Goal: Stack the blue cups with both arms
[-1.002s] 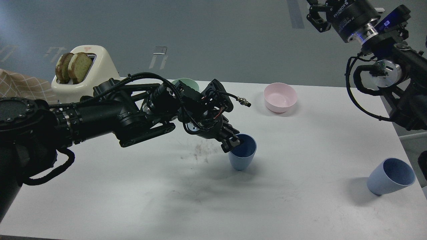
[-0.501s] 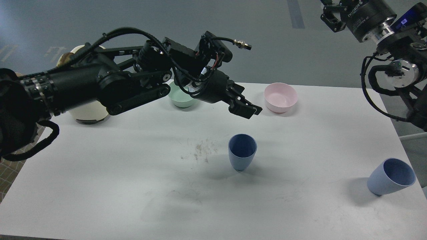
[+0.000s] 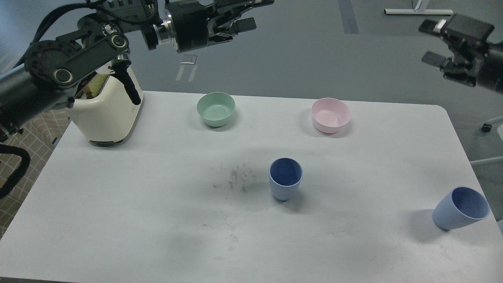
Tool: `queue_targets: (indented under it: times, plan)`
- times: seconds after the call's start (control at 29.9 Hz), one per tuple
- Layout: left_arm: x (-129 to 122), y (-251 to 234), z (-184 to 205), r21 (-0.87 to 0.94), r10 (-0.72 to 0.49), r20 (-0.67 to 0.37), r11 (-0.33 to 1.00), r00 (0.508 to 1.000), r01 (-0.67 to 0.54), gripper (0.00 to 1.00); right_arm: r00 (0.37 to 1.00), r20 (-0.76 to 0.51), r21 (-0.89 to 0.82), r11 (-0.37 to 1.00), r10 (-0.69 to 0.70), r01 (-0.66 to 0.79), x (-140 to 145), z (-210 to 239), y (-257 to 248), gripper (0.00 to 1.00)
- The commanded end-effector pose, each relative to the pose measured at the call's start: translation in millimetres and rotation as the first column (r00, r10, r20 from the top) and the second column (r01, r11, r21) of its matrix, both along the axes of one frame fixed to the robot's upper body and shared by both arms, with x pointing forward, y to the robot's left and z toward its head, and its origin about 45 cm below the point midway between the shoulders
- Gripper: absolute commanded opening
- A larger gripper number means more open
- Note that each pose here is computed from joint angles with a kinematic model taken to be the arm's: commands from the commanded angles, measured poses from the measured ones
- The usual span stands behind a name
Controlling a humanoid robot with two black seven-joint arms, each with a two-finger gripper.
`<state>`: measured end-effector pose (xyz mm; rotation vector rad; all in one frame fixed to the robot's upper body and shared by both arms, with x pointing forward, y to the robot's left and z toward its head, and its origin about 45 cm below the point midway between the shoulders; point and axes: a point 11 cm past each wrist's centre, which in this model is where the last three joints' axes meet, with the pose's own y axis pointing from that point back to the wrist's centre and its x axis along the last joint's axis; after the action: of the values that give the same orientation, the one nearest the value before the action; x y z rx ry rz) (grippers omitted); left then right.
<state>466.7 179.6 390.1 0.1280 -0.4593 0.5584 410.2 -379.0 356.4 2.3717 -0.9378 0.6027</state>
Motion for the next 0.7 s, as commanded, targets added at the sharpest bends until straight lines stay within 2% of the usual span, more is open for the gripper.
queue_targets:
  times: [0.0,0.07,0.1,0.17,0.3,0.43,0.67]
  plan:
    - [3,19,0,-0.161,0.048,-0.081,0.985,0.996,-0.06,0.97,0.997,-0.06,-0.234,0.97,0.047,-0.06,-35,-19,-24,1.0]
    - [3,20,-5,-0.194,0.05,-0.109,0.979,0.993,-0.07,0.97,0.988,-0.144,-0.361,0.926,0.063,-0.112,-62,-44,-41,1.0]
    - [3,20,-5,-0.194,0.05,-0.109,0.979,0.993,-0.07,0.97,0.988,-0.144,-0.361,0.926,0.063,-0.112,-62,-44,-41,1.0]
    - [1,19,-14,-0.194,0.048,-0.128,0.978,0.991,-0.072,0.97,0.975,-0.21,-0.487,0.857,0.071,-0.167,-83,-64,-60,1.0]
    - [0,14,-15,-0.199,0.037,-0.131,0.978,0.991,-0.063,0.97,0.952,-0.301,-0.619,0.749,0.053,-0.237,-112,-87,-92,1.0]
    - [-1,13,-17,-0.198,0.033,-0.134,0.978,0.99,-0.06,0.97,0.944,-0.33,-0.667,0.701,0.026,-0.252,-127,-90,-111,1.0]
    - [-3,15,-25,-0.198,0.035,-0.15,0.978,0.988,-0.065,0.97,0.941,-0.337,-0.716,0.644,0.02,-0.269,-133,-87,-123,1.0]
